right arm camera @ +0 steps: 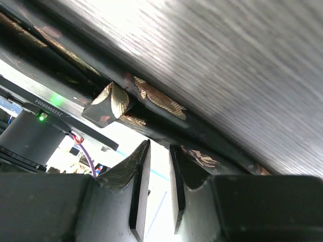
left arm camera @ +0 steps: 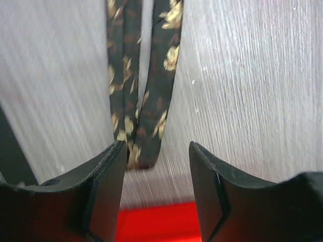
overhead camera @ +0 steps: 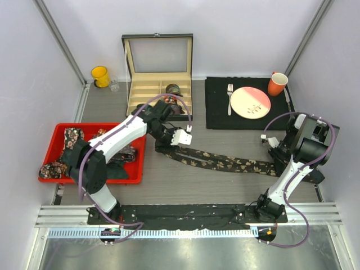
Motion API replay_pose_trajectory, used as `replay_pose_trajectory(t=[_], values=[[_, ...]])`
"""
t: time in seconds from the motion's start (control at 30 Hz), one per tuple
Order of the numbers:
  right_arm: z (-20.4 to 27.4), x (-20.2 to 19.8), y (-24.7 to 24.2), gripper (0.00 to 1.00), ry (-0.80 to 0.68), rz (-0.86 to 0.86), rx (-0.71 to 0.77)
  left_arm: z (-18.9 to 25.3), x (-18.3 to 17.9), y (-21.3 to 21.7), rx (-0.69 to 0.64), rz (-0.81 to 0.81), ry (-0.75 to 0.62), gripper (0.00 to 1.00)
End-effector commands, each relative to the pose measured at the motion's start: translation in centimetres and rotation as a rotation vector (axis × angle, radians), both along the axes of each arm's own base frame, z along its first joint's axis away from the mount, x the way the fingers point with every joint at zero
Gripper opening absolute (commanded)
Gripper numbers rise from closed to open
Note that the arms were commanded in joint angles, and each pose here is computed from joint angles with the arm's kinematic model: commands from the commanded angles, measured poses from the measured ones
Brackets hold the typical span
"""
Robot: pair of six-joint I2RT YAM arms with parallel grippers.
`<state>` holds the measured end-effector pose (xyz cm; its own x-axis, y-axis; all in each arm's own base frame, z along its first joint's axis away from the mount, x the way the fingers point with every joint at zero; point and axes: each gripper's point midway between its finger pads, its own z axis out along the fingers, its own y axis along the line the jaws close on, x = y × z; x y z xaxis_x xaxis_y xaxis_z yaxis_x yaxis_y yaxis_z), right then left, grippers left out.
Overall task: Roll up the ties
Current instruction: Flatten out the tie at the center of the board.
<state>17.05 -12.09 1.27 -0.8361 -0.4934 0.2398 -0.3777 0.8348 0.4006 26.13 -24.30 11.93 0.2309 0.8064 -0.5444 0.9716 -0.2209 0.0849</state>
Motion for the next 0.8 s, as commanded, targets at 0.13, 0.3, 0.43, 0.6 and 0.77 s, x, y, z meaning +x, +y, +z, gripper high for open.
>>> replay_pose_trajectory(t=[0.13, 0.3, 0.43, 0.6, 0.77], values=[[-2.2, 4.4, -1.5, 0.28, -0.195, 0.01, -0.029, -4.5, -0.2, -4.3, 0.022, -0.142, -0.061, 0.58], [-2.2, 4.3, -1.4, 0.28, -0.19, 0.011, -0.026, -6.2, -1.0, -6.3, 0.026, -0.179, -0.053, 0.59], [-2.5, 4.0, -1.4, 0.29, -0.183, 0.021, -0.029, -8.2, -2.3, -6.6, 0.059, -0.206, -0.028, 0.58], [-3.0, 3.8, -1.8, 0.29, -0.178, 0.044, -0.046, -10.1, -3.3, -6.4, 0.104, -0.211, -0.032, 0.48], [-3.4, 3.9, -2.3, 0.29, -0.175, 0.065, -0.061, -9.9, -3.0, -6.5, 0.096, -0.156, -0.04, 0.29]])
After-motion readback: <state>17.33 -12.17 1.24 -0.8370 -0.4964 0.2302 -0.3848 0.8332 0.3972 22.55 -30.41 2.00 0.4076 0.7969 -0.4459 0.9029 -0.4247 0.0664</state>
